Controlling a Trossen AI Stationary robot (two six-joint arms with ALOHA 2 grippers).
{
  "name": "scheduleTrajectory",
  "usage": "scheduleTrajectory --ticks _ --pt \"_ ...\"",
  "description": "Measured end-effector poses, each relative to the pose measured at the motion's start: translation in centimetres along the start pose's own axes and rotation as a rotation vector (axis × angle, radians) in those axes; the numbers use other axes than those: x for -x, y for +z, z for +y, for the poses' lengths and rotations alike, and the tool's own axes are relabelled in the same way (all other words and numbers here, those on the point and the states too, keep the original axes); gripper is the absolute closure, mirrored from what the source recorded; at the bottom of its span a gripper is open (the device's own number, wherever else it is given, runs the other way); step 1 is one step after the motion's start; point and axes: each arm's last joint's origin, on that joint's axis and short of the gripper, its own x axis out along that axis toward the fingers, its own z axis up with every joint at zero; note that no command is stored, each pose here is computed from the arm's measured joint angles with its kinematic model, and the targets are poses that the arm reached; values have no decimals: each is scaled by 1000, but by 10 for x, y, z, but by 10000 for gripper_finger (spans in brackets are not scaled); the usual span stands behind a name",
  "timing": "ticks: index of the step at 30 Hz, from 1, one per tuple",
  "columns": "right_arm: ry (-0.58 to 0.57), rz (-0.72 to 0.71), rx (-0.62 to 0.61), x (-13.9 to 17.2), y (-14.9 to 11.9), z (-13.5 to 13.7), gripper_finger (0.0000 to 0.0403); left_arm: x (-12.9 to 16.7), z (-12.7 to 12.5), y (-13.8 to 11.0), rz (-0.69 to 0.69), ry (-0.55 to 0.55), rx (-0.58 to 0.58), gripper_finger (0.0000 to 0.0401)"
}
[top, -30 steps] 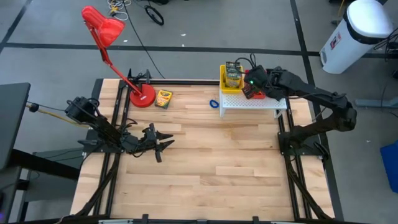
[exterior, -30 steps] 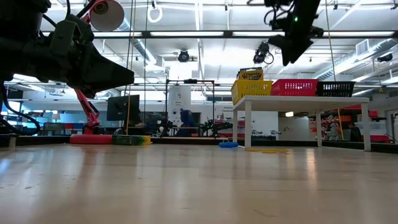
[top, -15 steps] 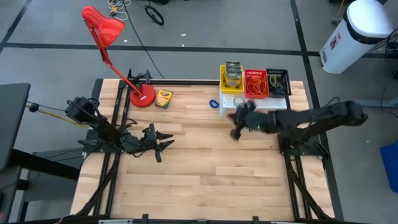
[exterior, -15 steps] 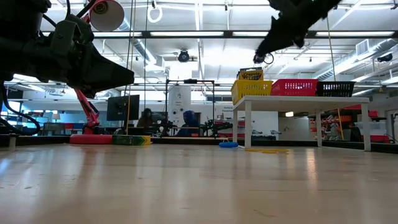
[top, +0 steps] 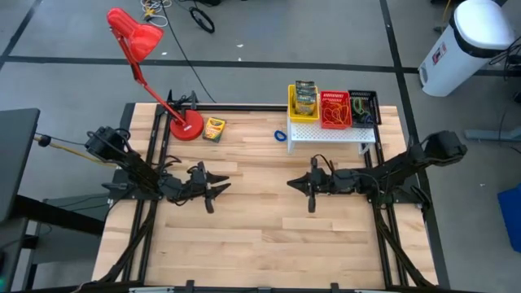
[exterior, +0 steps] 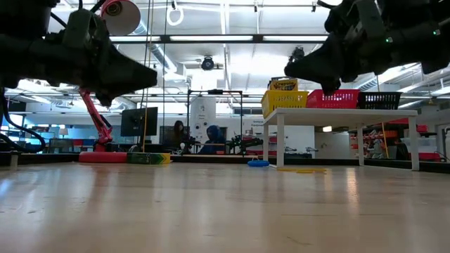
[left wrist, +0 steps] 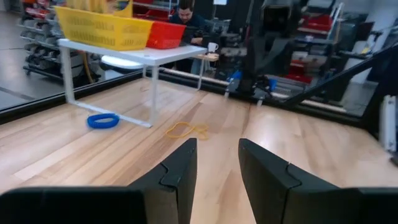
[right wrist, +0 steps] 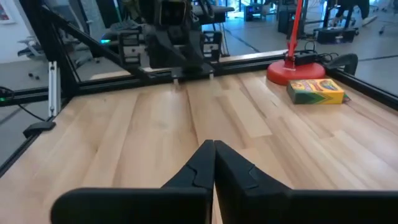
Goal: Pick & Place Office Desk Supplies
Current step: Put the yellow crayon box on the yellow basket
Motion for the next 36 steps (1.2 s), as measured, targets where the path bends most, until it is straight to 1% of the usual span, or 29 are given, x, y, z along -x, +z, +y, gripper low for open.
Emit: scheduleTrajectory --ticks 3,10,12,16,19,22,26,29,31,32,36 --pt "5 3 7 1 -2 1 391 -4 -5 4 -16 -19 18 276" --pt "4 10 83 1 -2 1 396 -15 -17 16 -65 -24 56 276" --pt "5 10 100 1 -2 1 396 -18 -21 20 -79 -20 12 276" --pt "5 11 102 1 -2 1 391 -21 -24 23 -88 -11 -137 276" --pt "5 12 103 1 -2 1 392 -22 -25 24 -94 -10 -171 276" --pt "5 15 104 1 -3 1 394 -25 -29 28 -108 -12 -136 276" --pt "4 17 104 1 -3 0 394 -28 -33 33 -125 -23 -61 276" --pt "3 17 104 1 -3 0 392 -38 -37 44 -159 -8 -7 276" --pt "4 17 104 1 -3 0 391 -44 -34 47 -139 23 25 276" --pt "3 19 105 1 -3 0 391 -48 -31 48 -113 42 21 276" --pt "1 36 110 1 -5 0 390 -58 -8 52 65 163 -20 277"
